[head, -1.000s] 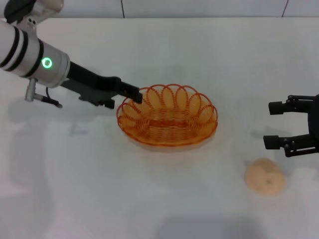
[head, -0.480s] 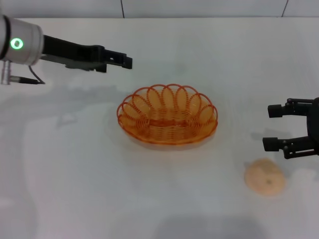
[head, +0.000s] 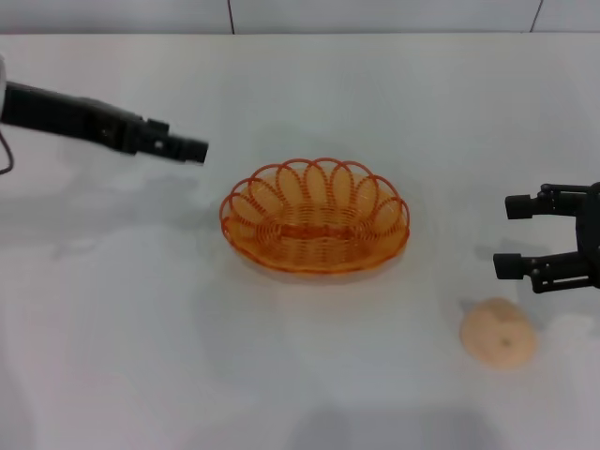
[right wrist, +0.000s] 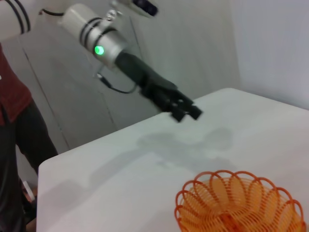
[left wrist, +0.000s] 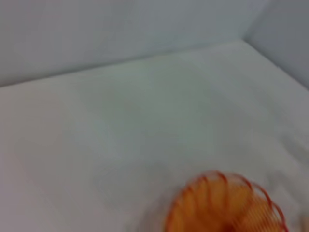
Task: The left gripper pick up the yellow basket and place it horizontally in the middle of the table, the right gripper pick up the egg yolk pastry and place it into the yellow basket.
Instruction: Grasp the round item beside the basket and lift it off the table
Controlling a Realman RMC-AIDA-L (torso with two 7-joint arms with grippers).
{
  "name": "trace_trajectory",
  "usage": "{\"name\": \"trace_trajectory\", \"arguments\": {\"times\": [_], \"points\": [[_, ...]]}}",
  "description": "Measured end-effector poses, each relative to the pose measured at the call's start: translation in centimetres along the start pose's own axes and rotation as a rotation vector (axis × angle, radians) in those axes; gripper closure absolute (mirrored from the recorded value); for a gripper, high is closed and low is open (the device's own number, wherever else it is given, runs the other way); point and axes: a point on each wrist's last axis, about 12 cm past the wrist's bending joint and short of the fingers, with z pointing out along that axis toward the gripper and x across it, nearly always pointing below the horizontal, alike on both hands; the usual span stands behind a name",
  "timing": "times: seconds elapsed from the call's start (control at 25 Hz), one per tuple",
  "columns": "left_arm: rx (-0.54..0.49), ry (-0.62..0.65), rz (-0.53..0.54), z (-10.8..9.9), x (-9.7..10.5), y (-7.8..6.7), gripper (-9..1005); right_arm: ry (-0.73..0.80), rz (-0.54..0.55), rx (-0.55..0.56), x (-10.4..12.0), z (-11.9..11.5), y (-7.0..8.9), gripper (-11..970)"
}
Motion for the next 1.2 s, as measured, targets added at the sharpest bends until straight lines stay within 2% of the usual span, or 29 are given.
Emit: {"name": "trace_trajectory", "arguments": {"times": [0.04, 0.08, 0.16, 0.36, 0.76, 1.2], "points": [[0.014, 0.028, 0.047, -0.2, 0.2, -0.3, 109, 0.001, 0.003, 0.002, 0.0, 0.0, 0.0, 90], [0.014, 0.028, 0.047, -0.2, 0.2, -0.3, 109, 0.006, 0.010, 0.006, 0.0, 0.0, -0.1, 90], [0.044, 0.140, 0.155, -0.7, 0.8, -1.1, 109, 0.010, 0.016, 0.009, 0.0, 0.0, -0.1, 91], [0.088, 0.292, 0.239, -0.2, 1.5, -2.5, 109, 0.032, 0.023, 0.009, -0.2, 0.1, -0.1, 91], [0.087, 0.314, 0.258, -0.1, 1.6, -2.8, 109, 0.232, 0.008, 0.016, -0.4, 1.3, 0.0, 91], [0.087, 0.295, 0.277, 0.3, 1.7, -2.8, 109, 0.301, -0.003, 0.040, 0.6, 2.9, -0.4, 94]]}}
